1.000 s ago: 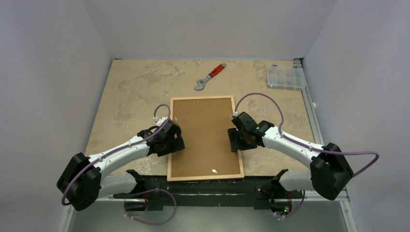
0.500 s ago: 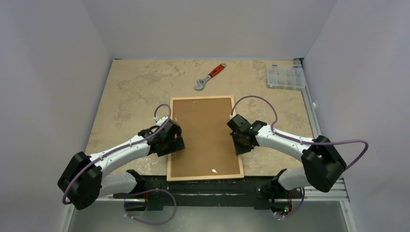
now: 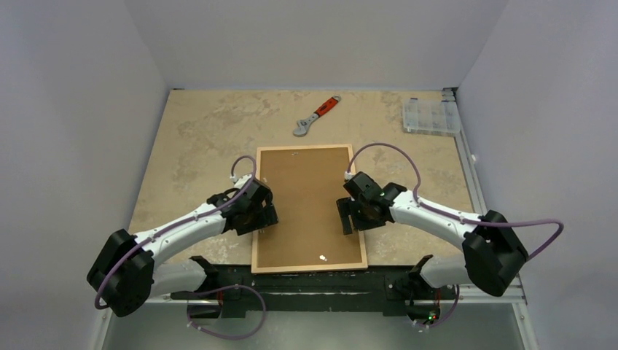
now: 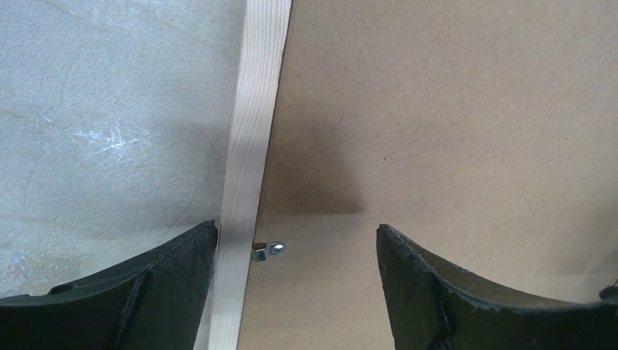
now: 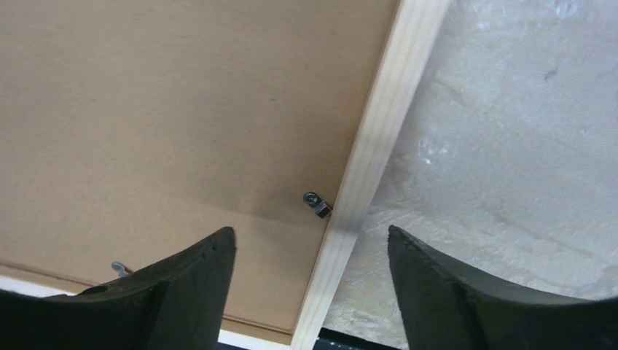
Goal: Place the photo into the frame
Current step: Install the photo frame at the center of the board.
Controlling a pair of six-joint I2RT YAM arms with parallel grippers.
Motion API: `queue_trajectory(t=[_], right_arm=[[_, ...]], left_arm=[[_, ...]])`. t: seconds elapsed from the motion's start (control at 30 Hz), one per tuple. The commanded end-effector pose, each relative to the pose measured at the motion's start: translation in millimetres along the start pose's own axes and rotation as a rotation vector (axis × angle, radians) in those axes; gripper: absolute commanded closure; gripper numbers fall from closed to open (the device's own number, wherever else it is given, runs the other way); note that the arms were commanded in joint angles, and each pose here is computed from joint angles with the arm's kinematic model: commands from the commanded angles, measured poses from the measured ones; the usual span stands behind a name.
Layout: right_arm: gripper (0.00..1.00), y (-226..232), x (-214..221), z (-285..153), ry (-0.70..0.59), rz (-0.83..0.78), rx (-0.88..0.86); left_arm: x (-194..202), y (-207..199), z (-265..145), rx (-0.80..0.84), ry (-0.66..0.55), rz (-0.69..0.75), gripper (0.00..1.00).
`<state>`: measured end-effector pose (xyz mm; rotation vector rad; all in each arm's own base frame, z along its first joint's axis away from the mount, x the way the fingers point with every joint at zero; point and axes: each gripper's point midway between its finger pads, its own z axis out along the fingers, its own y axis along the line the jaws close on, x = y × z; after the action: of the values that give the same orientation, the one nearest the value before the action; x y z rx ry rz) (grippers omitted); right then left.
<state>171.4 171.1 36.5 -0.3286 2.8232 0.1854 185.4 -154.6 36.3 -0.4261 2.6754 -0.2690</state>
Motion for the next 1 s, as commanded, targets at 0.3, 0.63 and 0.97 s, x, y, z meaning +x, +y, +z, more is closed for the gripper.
queue_trajectory(t=[0.3, 0.63, 0.97], right_arm=[[0.02, 16.7, -38.8, -2.0, -0.066, 0.043, -0.101], [0.03, -23.1, -99.9, -8.4, -0.119, 0.223, -0.222], [0.03, -47.6, -103.0, 14.5, -0.079, 0.284, -0.174]], left_arm=[[-16.0, -11.2, 6.2, 0.046, 0.001, -0.031, 0.23], [-11.7, -36.1, 18.2, 0.09, 0.06, 0.002, 0.28], [0.8, -80.5, 24.6, 0.135, 0.131, 0.111, 0.29]])
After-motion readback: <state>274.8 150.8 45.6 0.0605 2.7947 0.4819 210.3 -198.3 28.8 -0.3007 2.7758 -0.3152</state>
